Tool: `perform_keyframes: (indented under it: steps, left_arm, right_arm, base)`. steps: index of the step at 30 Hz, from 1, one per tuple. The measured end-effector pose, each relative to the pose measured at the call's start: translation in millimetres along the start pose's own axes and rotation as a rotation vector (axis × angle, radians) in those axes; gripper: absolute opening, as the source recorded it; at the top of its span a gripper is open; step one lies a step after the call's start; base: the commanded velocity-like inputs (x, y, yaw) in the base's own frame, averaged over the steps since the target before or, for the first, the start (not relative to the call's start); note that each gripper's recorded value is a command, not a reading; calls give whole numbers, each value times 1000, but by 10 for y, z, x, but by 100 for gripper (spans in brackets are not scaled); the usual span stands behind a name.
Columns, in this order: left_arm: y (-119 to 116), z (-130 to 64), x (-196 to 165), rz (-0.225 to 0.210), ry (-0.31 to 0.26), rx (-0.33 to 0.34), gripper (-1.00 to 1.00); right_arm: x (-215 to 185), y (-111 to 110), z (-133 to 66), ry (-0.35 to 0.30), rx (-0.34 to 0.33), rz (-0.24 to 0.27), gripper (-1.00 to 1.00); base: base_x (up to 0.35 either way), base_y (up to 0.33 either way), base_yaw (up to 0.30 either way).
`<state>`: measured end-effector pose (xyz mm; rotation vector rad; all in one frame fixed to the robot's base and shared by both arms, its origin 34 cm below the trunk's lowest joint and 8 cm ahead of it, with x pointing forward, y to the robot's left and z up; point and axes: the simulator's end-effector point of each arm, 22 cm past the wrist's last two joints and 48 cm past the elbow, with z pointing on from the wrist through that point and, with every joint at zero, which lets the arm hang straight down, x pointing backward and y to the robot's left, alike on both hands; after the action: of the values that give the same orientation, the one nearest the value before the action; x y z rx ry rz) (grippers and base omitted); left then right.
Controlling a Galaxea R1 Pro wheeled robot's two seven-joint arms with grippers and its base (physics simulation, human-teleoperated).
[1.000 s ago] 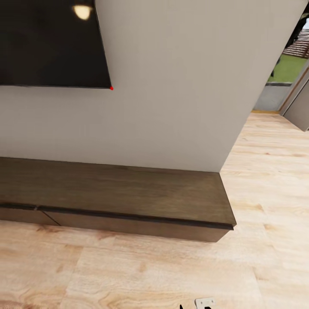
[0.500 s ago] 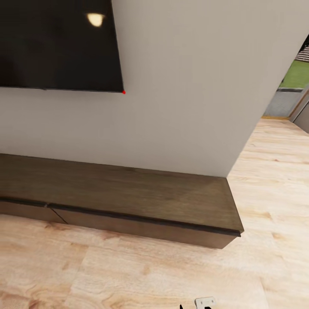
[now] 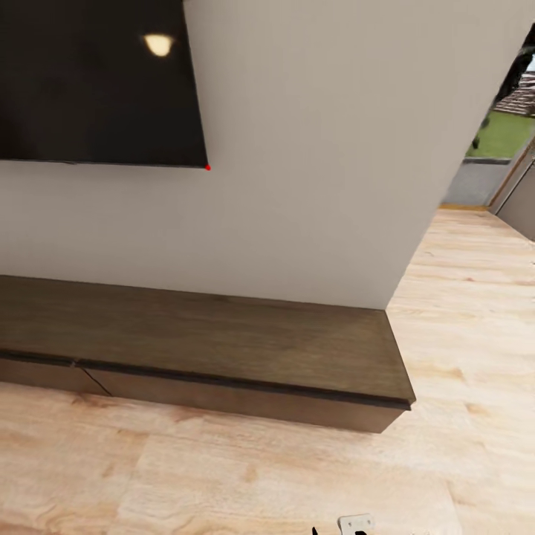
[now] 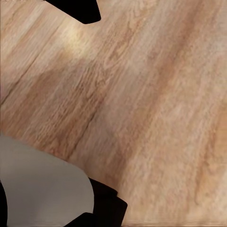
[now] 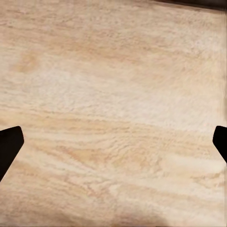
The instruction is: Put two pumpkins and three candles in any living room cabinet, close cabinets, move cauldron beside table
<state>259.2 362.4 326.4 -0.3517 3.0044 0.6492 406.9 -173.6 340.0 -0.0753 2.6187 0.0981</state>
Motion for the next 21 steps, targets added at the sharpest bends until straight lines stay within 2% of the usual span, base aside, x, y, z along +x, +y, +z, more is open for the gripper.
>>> perform_keyframes:
  steps: [21]
  left_arm:
    - [-13, -37, -114, -12, -26, 7, 100]
  right_arm:
    - [-138, 8, -18, -30, -2, -8, 100]
  base:
    - [0, 0, -183]
